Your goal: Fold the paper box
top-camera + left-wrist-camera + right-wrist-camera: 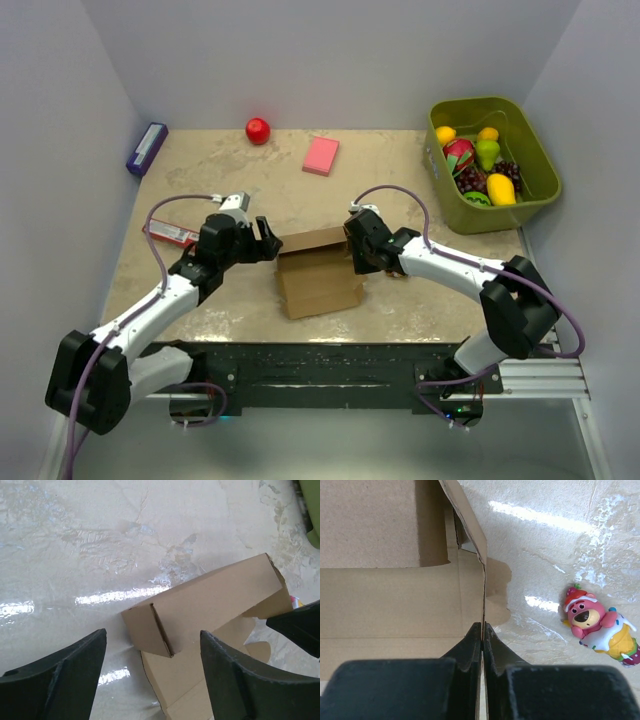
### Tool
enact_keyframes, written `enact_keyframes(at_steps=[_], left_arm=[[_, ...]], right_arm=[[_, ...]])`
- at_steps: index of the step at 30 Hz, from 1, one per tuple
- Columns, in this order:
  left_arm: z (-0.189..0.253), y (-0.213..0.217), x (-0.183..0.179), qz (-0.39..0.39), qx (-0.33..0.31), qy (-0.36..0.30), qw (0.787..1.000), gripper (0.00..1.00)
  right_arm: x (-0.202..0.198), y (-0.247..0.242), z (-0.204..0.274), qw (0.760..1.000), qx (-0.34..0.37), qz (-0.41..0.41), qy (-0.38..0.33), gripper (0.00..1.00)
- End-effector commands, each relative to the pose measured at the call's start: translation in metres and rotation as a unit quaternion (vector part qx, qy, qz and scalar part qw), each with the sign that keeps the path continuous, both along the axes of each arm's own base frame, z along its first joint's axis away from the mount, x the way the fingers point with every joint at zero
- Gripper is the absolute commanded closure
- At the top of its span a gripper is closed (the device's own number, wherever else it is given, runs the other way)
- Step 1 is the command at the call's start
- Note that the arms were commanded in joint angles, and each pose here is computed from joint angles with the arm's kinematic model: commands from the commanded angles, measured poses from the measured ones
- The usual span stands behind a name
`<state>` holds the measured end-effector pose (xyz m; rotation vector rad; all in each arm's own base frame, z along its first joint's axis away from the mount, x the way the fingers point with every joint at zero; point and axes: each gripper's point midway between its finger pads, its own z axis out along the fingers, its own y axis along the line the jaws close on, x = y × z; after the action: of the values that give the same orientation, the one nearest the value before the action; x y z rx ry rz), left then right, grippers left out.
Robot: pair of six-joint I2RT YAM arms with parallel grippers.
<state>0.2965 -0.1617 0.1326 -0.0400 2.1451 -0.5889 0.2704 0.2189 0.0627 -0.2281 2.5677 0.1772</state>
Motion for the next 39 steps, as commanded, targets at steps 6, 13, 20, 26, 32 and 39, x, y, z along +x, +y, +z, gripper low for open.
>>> enact_keyframes(at_steps=[6,13,20,26,32,39], left_arm=[[-0.018,-0.01,0.012,-0.019,-0.044,-0.017,0.999,0.31],[-0.026,-0.012,0.014,-0.021,-0.051,-0.026,0.998,0.41],[-0.034,-0.019,0.012,-0.045,-0.051,-0.023,0.997,0.51],[-0.035,-0.026,0.012,-0.066,-0.057,-0.024,0.996,0.59],[-0.035,-0.028,0.011,-0.074,-0.056,-0.023,0.995,0.61],[-0.042,-0.023,0.015,-0.064,-0.037,-0.013,0.997,0.62]], right_arm=[[0.001,-0.001,0.005,1.0,0.003,-0.004,-0.01,0.97],[0.001,0.005,0.01,1.0,0.012,0.004,-0.011,0.97],[0.001,0.032,0.025,0.998,0.051,0.028,-0.017,0.94],[-0.004,0.064,0.032,0.993,0.104,0.059,-0.007,0.93],[-0.001,0.094,0.03,0.985,0.16,0.071,-0.009,0.93],[0.014,0.103,0.027,0.979,0.192,0.045,-0.046,0.87]])
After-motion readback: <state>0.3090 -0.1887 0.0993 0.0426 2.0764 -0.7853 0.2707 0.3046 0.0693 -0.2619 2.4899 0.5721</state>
